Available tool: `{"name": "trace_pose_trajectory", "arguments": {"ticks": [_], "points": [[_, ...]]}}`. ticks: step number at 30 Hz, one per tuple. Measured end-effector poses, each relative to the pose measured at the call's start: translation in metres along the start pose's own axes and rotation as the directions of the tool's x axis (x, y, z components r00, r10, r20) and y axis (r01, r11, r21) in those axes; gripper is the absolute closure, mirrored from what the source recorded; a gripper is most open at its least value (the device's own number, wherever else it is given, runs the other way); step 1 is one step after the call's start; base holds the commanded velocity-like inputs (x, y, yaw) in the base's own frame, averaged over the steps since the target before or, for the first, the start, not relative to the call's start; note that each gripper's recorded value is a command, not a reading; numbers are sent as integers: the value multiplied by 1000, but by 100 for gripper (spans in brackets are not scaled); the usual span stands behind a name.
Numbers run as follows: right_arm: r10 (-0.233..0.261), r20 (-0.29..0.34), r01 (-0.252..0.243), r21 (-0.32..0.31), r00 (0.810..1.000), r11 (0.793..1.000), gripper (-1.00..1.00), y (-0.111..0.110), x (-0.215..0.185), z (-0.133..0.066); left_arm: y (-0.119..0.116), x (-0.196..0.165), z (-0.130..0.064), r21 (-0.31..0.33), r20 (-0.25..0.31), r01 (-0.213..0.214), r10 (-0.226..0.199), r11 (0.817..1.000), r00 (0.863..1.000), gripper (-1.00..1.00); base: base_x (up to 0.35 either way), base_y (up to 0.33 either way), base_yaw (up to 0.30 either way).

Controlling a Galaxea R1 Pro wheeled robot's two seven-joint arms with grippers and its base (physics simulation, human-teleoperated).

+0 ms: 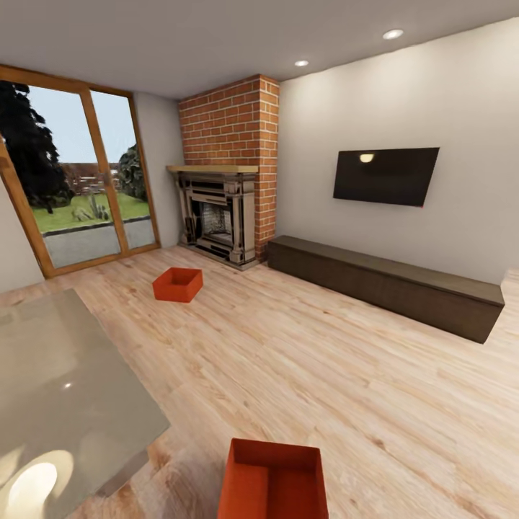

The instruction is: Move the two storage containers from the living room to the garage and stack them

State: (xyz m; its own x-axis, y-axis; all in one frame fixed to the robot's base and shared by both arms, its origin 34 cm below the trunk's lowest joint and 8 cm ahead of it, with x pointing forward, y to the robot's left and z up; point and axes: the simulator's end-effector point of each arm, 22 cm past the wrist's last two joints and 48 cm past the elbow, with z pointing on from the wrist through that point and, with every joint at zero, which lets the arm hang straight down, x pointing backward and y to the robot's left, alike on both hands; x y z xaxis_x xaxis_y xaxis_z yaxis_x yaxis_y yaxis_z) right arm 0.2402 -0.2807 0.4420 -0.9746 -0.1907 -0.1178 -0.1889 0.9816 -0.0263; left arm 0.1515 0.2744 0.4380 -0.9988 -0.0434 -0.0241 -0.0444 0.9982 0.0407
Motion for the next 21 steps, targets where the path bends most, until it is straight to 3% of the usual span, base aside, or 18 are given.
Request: {"name": "trace_pose_trajectory", "arguments": {"ticks": [8,21], "points": [[1,0,-1,0,1000,1000,-100,0,0,0,0,0,0,0,0,0,0,1000,1000,-100,255,0,-152],[2,0,-2,0,1000,1000,-100,0,0,0,0,0,0,0,-1,0,0,1000,1000,-100,21,0,-16]]}}
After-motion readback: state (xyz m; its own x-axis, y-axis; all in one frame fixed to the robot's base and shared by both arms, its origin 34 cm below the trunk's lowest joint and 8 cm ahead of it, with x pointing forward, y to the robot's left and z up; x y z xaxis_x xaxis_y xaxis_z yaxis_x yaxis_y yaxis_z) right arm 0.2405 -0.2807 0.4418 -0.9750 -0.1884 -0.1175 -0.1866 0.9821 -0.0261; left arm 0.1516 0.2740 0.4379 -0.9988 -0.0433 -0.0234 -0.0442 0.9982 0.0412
